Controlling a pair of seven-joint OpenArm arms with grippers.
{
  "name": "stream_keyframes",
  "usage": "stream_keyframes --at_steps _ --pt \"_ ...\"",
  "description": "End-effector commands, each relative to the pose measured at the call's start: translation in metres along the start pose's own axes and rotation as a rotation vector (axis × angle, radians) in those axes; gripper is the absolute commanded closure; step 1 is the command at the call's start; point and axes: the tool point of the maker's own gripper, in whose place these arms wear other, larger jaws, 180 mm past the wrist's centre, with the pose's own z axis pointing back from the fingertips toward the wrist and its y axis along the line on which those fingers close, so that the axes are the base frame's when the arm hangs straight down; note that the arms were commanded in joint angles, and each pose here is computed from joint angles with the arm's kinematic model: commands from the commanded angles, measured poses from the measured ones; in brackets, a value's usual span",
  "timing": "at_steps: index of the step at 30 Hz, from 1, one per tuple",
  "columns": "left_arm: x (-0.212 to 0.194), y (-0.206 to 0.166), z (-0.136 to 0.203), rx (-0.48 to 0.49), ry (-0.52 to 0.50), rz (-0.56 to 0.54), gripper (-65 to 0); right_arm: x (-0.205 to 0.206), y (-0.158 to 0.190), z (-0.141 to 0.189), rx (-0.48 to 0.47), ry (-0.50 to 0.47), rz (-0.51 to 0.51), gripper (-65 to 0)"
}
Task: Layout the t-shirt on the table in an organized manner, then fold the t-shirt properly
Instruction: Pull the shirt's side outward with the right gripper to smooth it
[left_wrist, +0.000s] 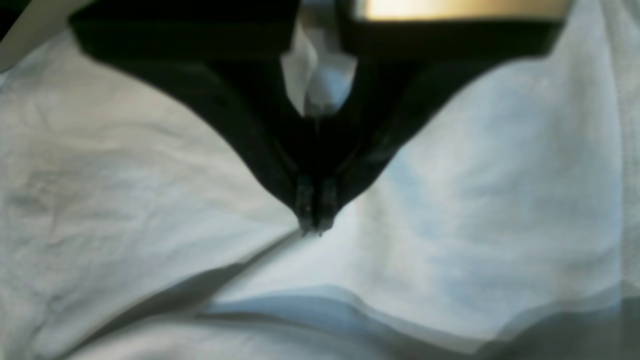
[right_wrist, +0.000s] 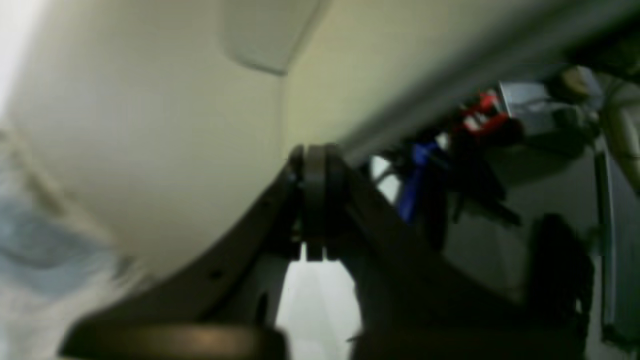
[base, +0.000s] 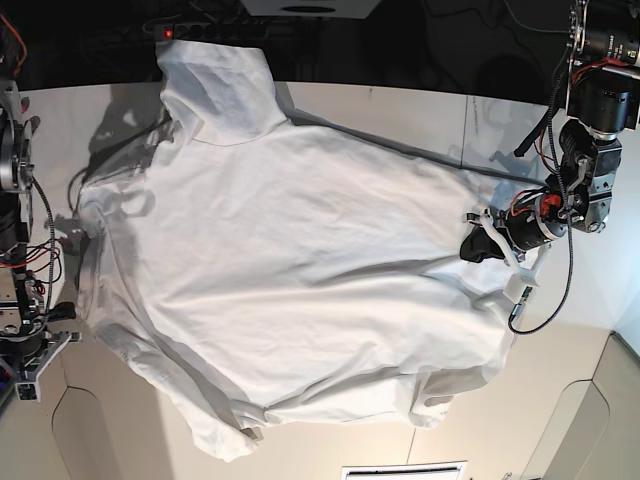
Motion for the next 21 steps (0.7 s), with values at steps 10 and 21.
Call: stream_keyframes --at_steps 10,21 --pt "-0.041 0.001 -0.004 0.05 0.174 -0.033 0.0 0.059 0.138 0.041 0.614 -0.182 -0.217 0.0" --pt "-0.043 0.001 -0.004 0.05 0.181 -0.033 0.0 0.029 0.161 0.026 0.345 -0.1 -0.062 0.0"
